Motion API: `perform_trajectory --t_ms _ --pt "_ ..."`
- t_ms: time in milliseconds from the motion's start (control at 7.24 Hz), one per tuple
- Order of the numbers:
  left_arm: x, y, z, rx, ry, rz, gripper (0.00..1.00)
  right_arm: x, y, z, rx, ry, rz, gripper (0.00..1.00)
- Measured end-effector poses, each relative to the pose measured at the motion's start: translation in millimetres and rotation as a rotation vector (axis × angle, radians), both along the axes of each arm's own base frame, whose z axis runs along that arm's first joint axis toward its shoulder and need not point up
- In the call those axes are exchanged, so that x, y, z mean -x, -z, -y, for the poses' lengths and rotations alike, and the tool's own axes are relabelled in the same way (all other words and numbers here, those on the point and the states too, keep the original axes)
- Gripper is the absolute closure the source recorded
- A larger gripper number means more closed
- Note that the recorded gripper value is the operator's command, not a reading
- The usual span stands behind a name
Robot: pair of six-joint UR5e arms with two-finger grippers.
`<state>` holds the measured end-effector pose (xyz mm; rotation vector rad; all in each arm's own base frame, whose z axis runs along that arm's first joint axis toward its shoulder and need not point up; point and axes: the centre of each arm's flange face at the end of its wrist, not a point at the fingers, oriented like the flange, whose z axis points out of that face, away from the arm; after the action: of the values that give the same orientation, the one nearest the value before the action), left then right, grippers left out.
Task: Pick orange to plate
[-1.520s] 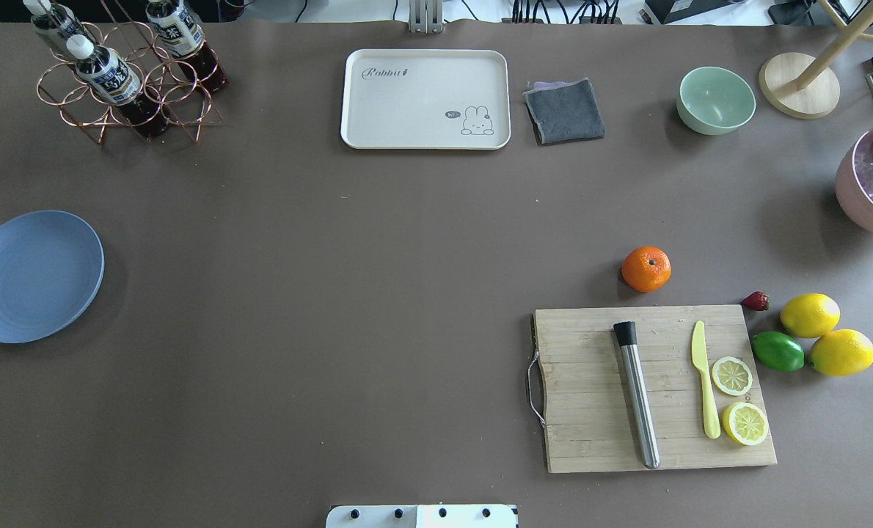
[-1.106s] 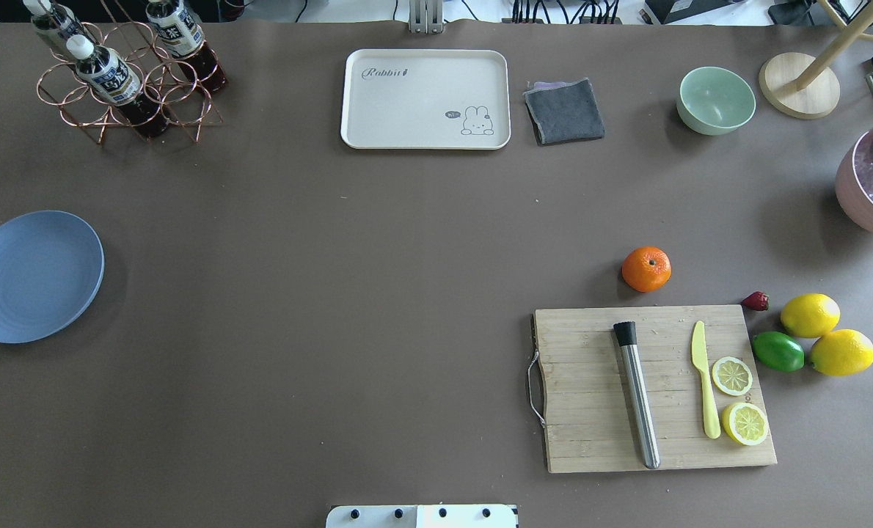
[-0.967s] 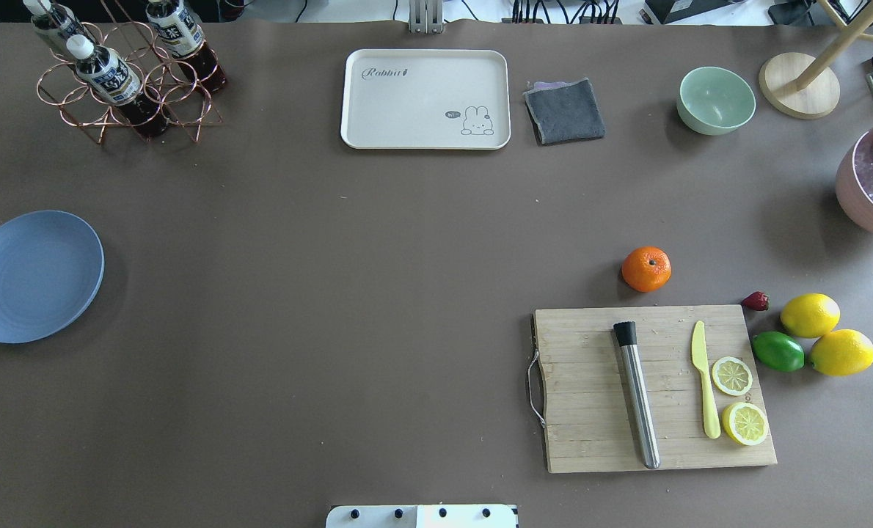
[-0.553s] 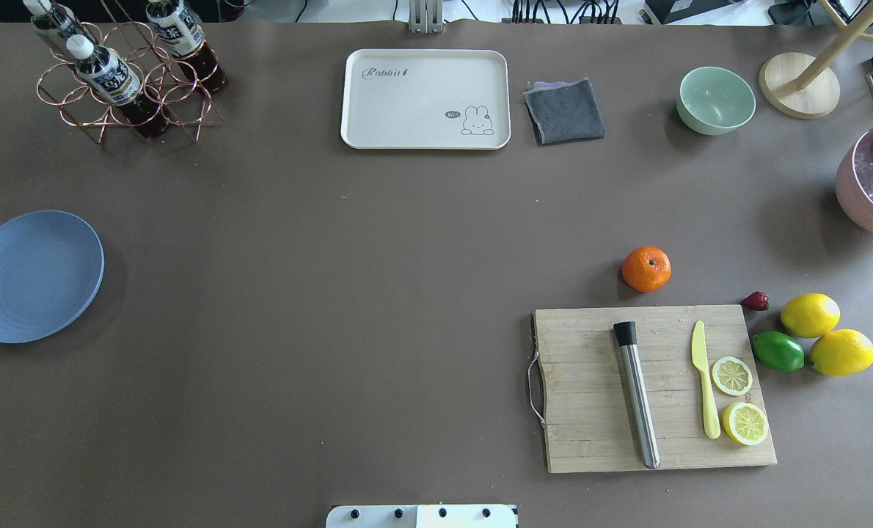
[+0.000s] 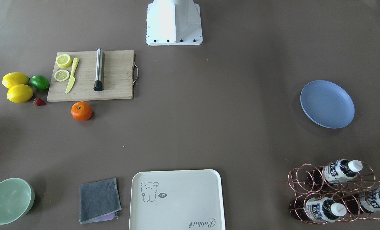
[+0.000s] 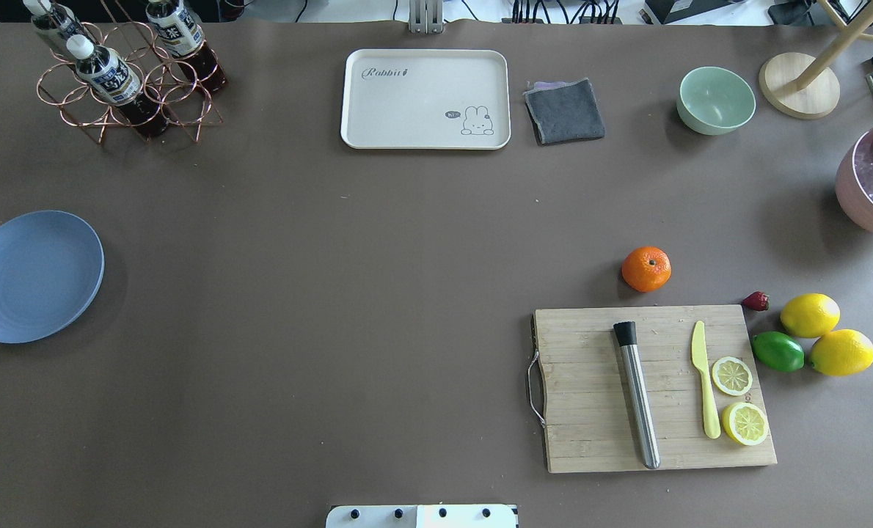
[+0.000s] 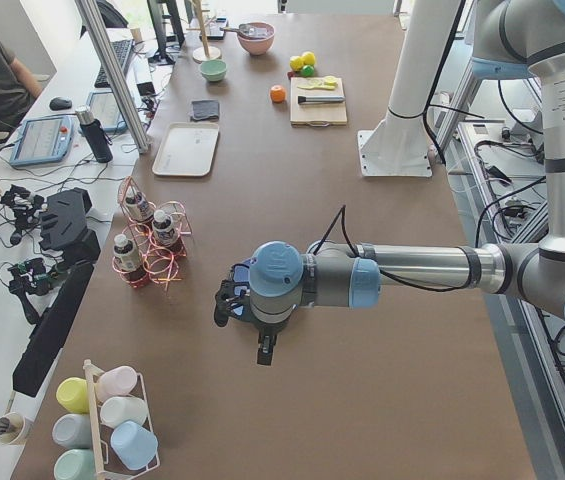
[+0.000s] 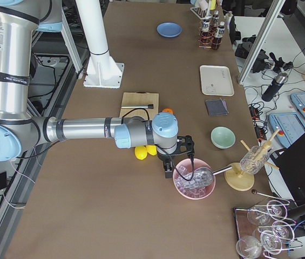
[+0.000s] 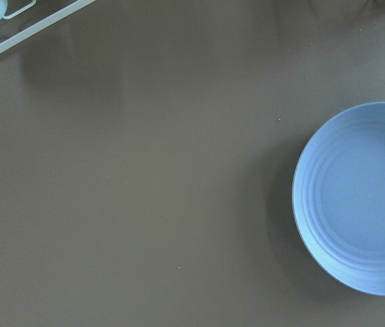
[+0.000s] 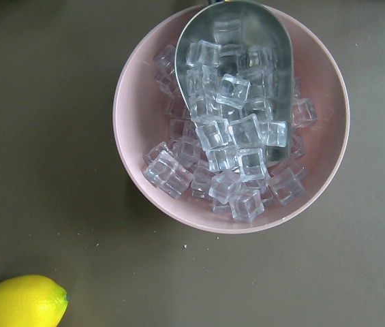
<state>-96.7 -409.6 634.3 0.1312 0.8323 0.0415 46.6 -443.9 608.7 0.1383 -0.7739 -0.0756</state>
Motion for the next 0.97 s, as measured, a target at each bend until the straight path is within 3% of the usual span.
perform_trajectory --t_ms 553,967 --pt "-2.4 -4.6 -1.0 0.007 -0.006 0.010 0.03 0.7 7.2 0.0 -0.013 0.002 0.011 0.00" --pt "-28.5 -1.6 6.0 0.009 -0.058 0.004 0.03 1.3 10.3 -0.1 -0.022 0.007 0.018 0.00"
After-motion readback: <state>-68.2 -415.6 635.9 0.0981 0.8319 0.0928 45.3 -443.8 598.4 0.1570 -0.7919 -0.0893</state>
